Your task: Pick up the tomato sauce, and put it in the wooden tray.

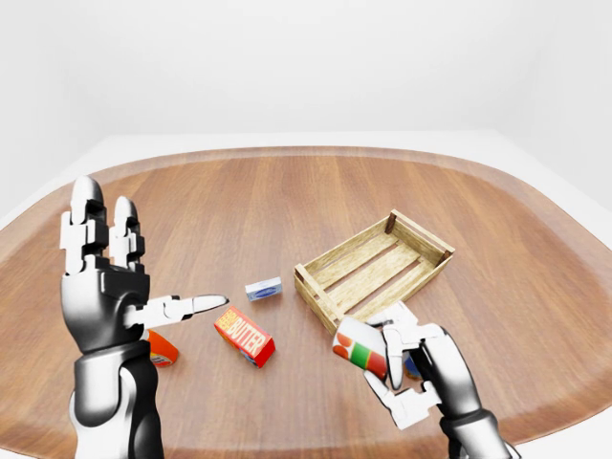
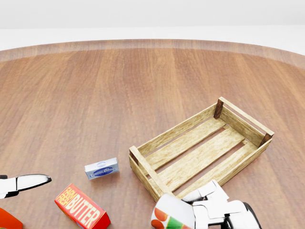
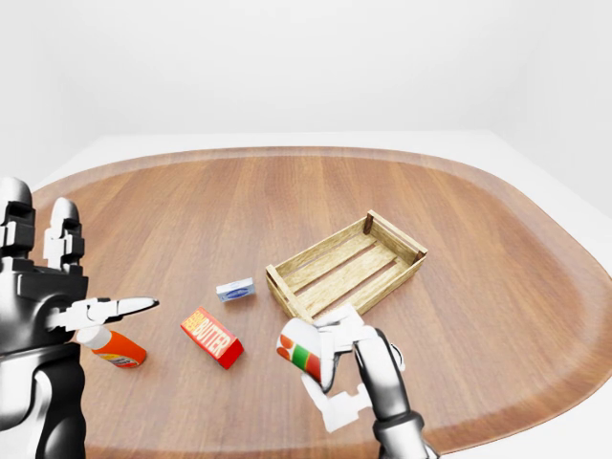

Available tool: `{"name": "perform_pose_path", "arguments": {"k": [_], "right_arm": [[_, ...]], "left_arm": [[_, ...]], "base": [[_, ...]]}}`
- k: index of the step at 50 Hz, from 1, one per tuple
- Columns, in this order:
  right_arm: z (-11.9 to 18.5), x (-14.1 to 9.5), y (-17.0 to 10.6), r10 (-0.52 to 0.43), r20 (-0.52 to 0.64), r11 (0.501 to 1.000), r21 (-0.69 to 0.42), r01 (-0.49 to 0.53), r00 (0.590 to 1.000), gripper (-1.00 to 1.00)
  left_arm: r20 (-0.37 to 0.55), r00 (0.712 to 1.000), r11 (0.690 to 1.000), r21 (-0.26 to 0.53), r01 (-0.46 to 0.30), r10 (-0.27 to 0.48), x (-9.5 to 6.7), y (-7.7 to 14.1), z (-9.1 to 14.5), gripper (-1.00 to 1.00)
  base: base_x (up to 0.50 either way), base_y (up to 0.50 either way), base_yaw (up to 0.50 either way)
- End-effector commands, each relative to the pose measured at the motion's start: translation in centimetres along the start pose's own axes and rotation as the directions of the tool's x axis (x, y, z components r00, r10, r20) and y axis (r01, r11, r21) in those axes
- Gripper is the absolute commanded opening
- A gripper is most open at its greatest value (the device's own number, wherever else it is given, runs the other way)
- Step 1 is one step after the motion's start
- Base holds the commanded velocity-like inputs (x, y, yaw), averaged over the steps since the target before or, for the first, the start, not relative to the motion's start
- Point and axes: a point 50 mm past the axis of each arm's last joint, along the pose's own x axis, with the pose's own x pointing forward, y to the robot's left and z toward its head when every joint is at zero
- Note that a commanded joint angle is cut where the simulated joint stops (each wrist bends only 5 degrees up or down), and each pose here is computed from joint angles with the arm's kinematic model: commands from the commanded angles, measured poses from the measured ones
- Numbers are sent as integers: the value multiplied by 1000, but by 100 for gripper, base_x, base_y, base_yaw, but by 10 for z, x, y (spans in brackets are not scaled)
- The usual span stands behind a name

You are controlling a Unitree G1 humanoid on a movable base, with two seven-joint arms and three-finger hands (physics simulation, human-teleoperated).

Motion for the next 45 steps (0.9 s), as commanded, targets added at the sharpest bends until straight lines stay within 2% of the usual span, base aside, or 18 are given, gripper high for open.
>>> {"name": "perform_pose_path", "arguments": {"k": [1,10,19,24,45], "right_arm": [[29,7,-6,-30,128,999,-16,32,991,-100],[32,14,-8,-36,138,999,-22,39,990,-100],[37,34,-16,-59,148,997,-31,64,987,-100],[42,47,-21,-74,192,995,-47,84,979,-100],[10,86,-37,-118,89,983,-132,129,989,-100]], "left_arm": [[-2,1000,1000,1,0,0,0,0,0,100],[-2,1000,1000,1,1,-1,-1,0,0,100],[-5,1000,1000,3,2,-2,-1,-1,-1,100],[-7,1000,1000,3,3,-3,-2,-1,-1,100],[-6,1000,1000,5,2,-2,-1,-1,-1,100]], "base": [[0,0,0],[0,0,0],[0,0,0],[0,0,0],[0,0,0]]}}
